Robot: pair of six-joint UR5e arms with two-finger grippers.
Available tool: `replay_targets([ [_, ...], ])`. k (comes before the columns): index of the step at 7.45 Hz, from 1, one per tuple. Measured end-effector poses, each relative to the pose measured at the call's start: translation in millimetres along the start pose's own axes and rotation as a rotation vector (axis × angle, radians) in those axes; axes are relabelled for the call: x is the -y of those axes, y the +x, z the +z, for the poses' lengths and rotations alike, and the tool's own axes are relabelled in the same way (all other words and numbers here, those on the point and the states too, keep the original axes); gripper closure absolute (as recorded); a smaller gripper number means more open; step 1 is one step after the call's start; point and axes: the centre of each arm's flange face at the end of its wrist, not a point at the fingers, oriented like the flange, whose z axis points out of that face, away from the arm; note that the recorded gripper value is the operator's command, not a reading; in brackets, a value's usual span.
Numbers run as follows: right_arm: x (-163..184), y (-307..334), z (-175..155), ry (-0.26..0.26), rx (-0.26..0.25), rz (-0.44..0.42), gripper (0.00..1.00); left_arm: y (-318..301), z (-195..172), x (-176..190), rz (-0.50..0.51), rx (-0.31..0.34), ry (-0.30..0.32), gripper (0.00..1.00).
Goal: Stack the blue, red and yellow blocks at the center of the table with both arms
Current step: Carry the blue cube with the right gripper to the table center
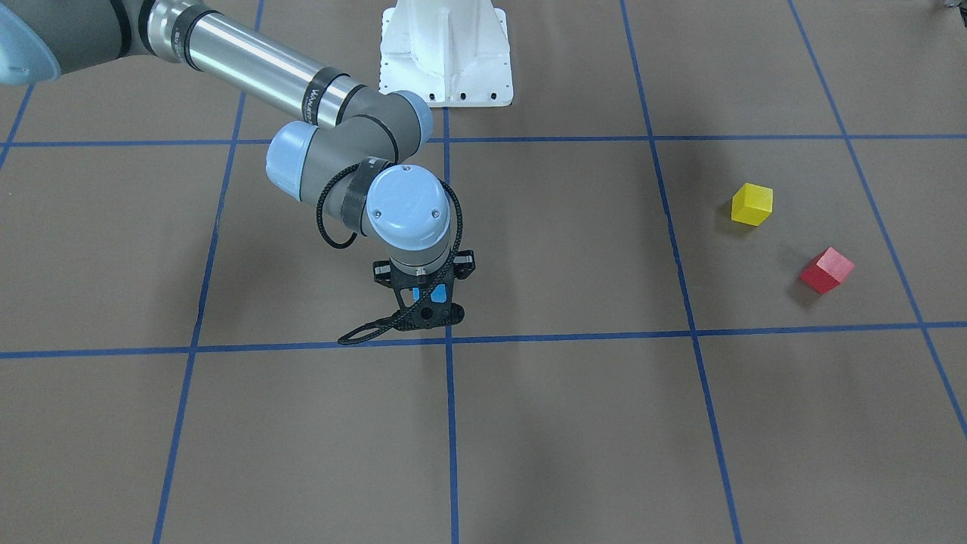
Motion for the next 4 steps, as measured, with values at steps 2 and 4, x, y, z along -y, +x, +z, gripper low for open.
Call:
replay_targets([
  [2, -11, -13, 13, 0.009, 0.017, 0.028, 1.00, 1, 1, 0, 0.002, 0.000, -0.003, 0.00],
  [4, -18, -21, 22, 0.018, 0.018, 0.046, 0.06, 2, 4, 0, 0.005, -0.001, -0.007, 0.00],
])
